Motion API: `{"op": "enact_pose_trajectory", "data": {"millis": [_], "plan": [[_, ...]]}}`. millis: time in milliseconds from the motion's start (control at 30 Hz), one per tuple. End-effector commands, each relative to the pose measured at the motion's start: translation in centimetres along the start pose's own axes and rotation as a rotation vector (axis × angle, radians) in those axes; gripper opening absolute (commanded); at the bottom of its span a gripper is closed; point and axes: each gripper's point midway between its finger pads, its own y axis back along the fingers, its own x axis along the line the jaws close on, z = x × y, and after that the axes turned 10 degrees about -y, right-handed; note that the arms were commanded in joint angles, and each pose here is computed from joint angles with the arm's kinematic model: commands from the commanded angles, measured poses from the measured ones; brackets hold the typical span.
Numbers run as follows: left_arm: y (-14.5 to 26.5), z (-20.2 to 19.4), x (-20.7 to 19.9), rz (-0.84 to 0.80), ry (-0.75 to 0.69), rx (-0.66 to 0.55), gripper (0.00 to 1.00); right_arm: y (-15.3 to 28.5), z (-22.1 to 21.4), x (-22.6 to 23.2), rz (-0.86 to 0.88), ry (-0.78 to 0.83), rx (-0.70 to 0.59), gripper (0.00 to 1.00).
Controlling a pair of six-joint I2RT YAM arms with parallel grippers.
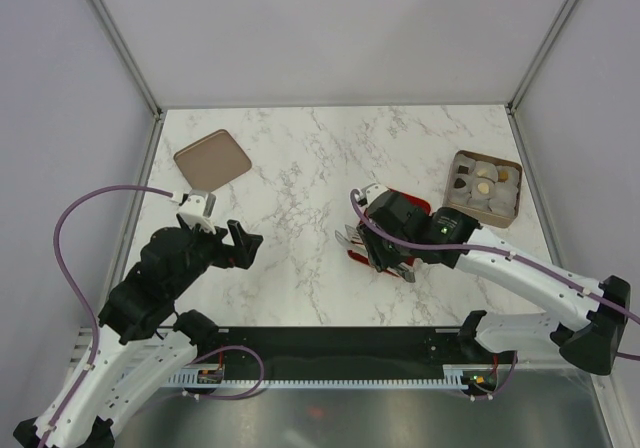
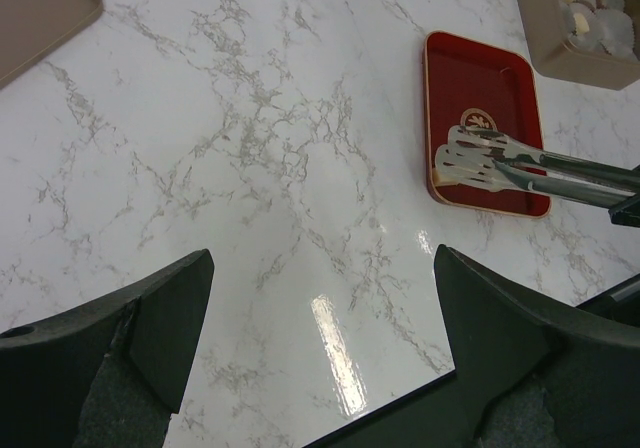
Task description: Pack the chocolate
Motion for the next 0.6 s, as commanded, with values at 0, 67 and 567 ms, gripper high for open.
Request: {"op": "enact_pose_trajectory", "data": {"millis": [0,67,567], "plan": [[0.2,0.5,0.1,0.013,0.025,-0.025,1.00,1.0,-0.6,-0.1,0.023,-0.017,-0.015,0.48],[0.1,0.5,0.1,0.012,0.024,-0.022,1.00,1.2,-0.8,-0.7,0.003,-0.024,-0.020,0.48],[0.3,0.6,0.1,0.012,0.025,-0.031,1.00,1.7,-1.6,-3.4,-0.127,0.029,0.009,0.49]]}}
